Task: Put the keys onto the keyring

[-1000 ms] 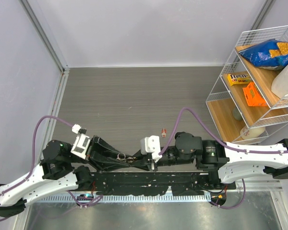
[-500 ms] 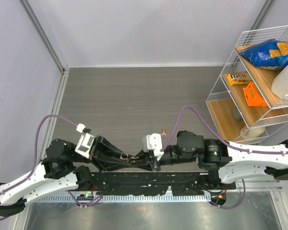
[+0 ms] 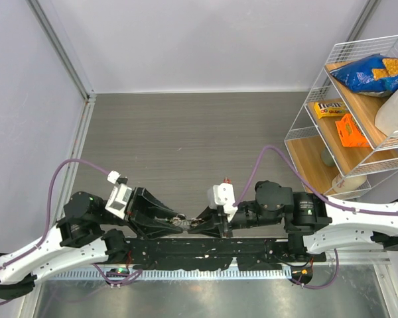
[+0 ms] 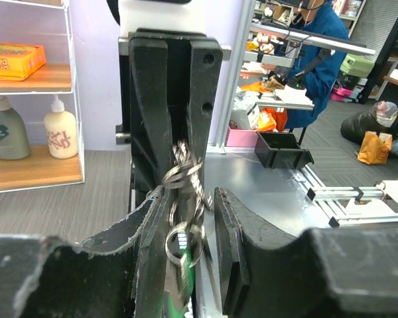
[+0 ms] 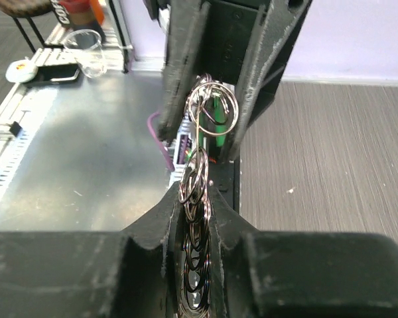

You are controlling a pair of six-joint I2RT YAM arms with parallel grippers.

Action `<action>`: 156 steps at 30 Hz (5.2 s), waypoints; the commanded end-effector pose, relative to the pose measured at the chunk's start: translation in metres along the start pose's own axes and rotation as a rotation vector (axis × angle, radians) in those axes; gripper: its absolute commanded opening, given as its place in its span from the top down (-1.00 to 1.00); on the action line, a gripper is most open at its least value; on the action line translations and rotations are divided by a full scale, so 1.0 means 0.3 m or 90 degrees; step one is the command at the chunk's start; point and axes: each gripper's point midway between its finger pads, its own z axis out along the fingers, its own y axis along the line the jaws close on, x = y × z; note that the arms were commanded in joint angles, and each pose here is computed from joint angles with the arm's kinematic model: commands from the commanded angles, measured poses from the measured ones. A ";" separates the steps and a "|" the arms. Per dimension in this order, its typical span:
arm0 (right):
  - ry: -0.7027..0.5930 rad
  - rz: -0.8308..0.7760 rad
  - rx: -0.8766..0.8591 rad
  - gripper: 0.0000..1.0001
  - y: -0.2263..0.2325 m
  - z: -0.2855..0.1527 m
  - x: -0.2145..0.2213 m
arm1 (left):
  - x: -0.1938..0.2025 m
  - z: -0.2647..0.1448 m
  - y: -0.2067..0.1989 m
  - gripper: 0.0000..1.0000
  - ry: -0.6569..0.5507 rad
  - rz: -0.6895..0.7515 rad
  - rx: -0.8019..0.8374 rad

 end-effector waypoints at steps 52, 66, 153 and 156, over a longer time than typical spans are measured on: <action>-0.082 0.088 -0.368 0.88 0.343 -0.109 -0.238 | -0.220 -0.026 -0.256 0.03 -0.111 0.245 0.262; -0.134 0.130 -0.365 0.89 0.326 -0.046 -0.324 | -0.227 -0.011 -0.259 0.06 -0.132 0.281 0.285; -0.150 0.152 -0.384 0.88 0.313 0.001 -0.303 | -0.250 -0.008 -0.273 0.28 -0.161 0.286 0.299; -0.156 0.153 -0.384 0.89 0.312 0.002 -0.311 | -0.249 -0.005 -0.275 0.28 -0.160 0.282 0.305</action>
